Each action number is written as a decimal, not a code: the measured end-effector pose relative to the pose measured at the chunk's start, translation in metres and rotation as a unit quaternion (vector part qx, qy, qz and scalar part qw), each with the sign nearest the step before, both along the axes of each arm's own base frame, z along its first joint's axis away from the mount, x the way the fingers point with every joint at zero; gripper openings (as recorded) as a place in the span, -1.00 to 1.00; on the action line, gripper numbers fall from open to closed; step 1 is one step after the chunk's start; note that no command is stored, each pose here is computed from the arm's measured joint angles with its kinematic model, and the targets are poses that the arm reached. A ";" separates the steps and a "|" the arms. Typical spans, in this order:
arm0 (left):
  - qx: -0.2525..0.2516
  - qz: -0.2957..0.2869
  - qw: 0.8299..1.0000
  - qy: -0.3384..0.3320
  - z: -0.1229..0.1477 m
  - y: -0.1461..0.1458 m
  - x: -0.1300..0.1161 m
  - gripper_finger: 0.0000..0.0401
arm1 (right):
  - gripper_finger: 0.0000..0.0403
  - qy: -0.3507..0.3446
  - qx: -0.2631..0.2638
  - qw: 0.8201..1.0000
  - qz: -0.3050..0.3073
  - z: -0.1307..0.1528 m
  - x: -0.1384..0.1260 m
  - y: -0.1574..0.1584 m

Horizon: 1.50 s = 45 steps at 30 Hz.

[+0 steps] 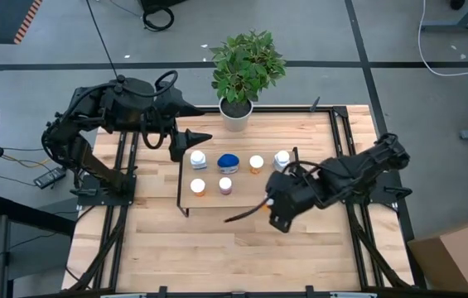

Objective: Pick and place medicine bottles onto shelf by color
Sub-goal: Put the orange pill bottle on the shelf

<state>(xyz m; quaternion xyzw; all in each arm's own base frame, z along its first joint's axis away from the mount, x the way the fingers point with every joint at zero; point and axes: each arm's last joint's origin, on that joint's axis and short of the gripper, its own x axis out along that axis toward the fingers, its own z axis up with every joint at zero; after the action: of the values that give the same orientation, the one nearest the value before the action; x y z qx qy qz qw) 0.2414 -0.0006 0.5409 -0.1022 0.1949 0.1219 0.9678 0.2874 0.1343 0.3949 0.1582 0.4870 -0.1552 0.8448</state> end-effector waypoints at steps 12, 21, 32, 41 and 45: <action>0.010 -0.007 1.000 0.010 -0.001 -0.001 -0.001 0.77 | 0.15 0.003 -0.028 0.999 0.038 -0.019 0.041 -0.019; 0.007 -0.020 1.000 0.010 -0.002 -0.008 -0.001 0.77 | 0.15 0.020 -0.070 0.996 0.054 -0.026 0.053 -0.038; -0.003 -0.019 1.000 0.009 -0.002 -0.010 -0.001 0.77 | 0.15 0.063 -0.048 0.995 0.068 -0.037 0.054 -0.042; -0.001 -0.024 1.000 0.009 -0.002 -0.012 -0.001 0.77 | 0.15 0.054 -0.054 0.996 0.051 -0.036 0.057 -0.047; -0.003 -0.023 1.000 0.008 -0.002 -0.012 -0.001 0.77 | 0.15 0.054 -0.054 0.996 0.047 -0.036 0.058 -0.050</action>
<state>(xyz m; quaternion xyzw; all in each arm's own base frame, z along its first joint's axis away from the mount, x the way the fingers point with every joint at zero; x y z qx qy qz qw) 0.2404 -0.0125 0.5393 -0.0998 0.2055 0.0998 0.9684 0.3449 0.0842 0.3586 0.0810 0.5297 -0.1497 0.8309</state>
